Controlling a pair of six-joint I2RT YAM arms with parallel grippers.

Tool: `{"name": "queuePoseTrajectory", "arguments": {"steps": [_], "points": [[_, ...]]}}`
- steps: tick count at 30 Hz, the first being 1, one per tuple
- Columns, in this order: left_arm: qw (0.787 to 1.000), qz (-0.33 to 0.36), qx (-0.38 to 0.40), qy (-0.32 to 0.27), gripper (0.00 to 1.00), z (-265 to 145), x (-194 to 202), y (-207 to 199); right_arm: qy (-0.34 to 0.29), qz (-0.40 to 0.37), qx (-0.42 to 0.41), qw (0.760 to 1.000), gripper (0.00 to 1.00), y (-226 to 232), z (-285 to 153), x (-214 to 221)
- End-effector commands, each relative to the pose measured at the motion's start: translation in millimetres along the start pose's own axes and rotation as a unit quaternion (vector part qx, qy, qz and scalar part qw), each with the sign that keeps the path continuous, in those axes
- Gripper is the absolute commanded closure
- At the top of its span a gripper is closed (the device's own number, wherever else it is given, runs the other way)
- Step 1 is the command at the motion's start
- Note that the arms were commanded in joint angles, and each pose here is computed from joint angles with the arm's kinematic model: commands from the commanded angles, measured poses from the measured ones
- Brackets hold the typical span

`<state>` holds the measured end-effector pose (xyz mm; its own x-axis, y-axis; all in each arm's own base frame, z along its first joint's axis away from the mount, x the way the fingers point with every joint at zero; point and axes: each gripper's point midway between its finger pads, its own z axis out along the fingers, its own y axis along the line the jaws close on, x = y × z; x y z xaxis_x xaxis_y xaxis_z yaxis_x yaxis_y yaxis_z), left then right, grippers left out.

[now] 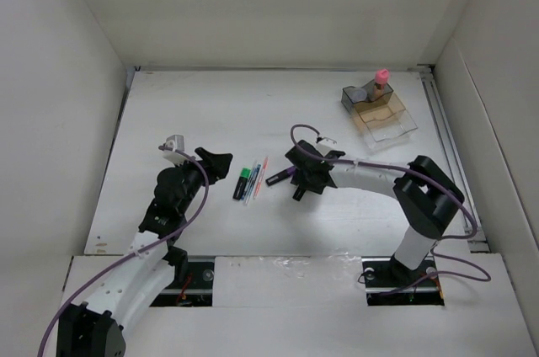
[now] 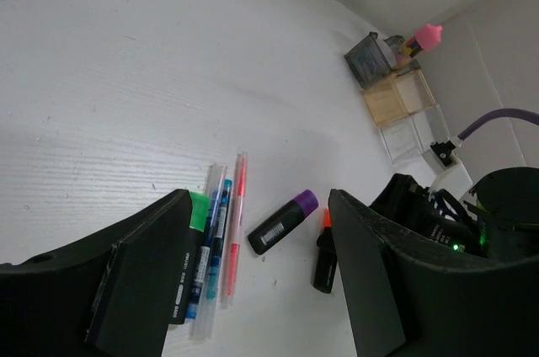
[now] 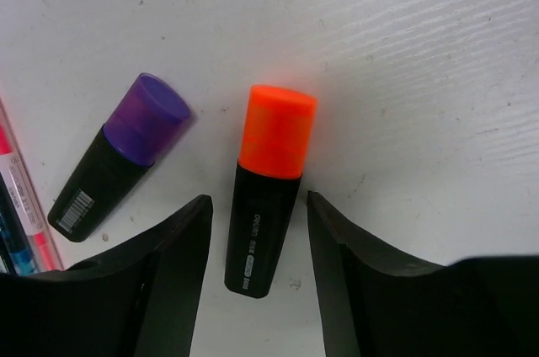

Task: Sort the stationery into containers
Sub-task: Pick up the pen from the center of the board, then place the pen in the storage box.

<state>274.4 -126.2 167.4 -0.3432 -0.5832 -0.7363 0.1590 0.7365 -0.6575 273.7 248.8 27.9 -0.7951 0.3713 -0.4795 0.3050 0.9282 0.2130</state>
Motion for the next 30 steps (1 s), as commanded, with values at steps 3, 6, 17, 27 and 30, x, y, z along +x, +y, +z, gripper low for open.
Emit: {"name": "queuePoseTrajectory", "arguments": {"steps": [3,6,17,27,30], "points": [[0.999,0.009,0.025,-0.032,0.38,-1.4,-21.4,-17.8,-0.018,0.013,0.013,1.0,0.59,5.9,6.1,-7.9],[0.999,0.009,0.025,-0.032,0.38,-2.9,-21.8,-18.2,-0.019,0.015,0.026,0.999,0.73,-1.4,7.4,-6.1],[0.999,0.005,0.033,-0.042,0.38,-4.0,-26.5,-22.8,-0.111,0.064,-0.007,0.992,0.87,-11.3,-59.8,-83.1],[1.0,0.004,0.023,-0.02,0.38,1.4,-14.5,-14.8,-0.274,0.271,-0.046,0.922,0.87,-48.0,-74.1,-297.4],[0.999,0.005,0.023,-0.021,0.38,2.7,-14.7,-14.9,-0.268,0.297,-0.064,0.914,0.87,-60.8,-68.4,-328.6]]}}
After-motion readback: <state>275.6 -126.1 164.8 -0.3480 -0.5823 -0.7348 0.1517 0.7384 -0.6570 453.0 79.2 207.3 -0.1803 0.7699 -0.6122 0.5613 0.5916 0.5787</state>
